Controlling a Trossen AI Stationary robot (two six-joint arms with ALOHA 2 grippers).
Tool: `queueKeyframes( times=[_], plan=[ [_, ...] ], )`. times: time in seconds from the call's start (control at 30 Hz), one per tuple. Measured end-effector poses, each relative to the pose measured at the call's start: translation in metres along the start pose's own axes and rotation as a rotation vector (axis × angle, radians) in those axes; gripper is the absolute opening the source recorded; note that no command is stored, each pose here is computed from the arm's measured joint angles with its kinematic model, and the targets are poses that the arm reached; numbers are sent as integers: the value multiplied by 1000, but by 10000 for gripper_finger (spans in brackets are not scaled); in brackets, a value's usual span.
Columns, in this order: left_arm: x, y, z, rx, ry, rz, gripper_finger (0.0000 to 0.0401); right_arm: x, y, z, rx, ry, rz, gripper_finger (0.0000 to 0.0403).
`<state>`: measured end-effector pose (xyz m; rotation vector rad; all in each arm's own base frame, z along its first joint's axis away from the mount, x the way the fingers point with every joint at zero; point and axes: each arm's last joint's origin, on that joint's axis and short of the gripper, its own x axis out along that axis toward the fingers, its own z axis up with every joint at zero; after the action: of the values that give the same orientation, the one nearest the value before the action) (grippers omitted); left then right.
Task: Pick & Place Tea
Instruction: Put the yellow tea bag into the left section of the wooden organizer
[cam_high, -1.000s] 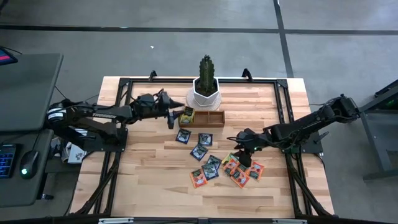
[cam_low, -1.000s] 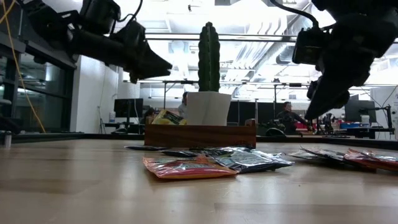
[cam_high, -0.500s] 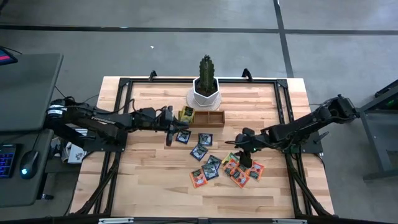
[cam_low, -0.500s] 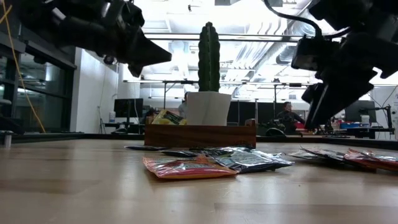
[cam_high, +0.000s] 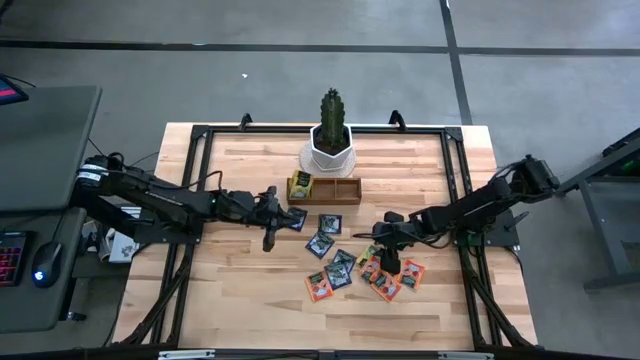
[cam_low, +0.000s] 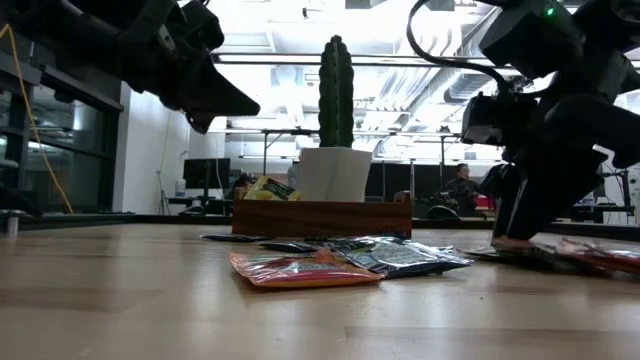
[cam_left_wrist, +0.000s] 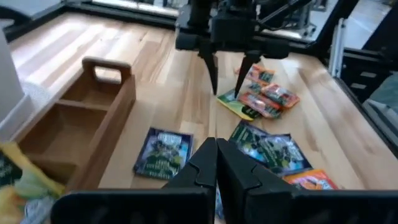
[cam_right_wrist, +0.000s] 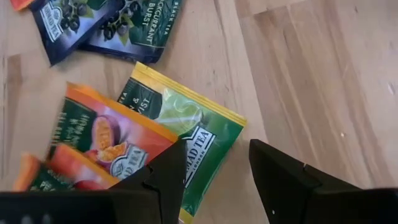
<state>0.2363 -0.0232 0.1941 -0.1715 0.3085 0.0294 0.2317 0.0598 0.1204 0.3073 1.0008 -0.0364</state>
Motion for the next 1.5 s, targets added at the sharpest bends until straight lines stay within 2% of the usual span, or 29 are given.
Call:
queueKeyframes(
  times=[0.33,0.97,1.27,1.5],
  plan=[
    [0,1,-2,-8,15,22,1,15,-2,-4,6,35,-32,171],
    [0,1,-5,-28,45,23,1,15,-29,0,109,-17,-317,172],
    [0,1,-5,-31,46,24,1,15,-38,4,116,-10,-311,167],
    [0,1,-7,-51,67,30,1,15,-38,4,127,-9,-286,116]
  ],
)
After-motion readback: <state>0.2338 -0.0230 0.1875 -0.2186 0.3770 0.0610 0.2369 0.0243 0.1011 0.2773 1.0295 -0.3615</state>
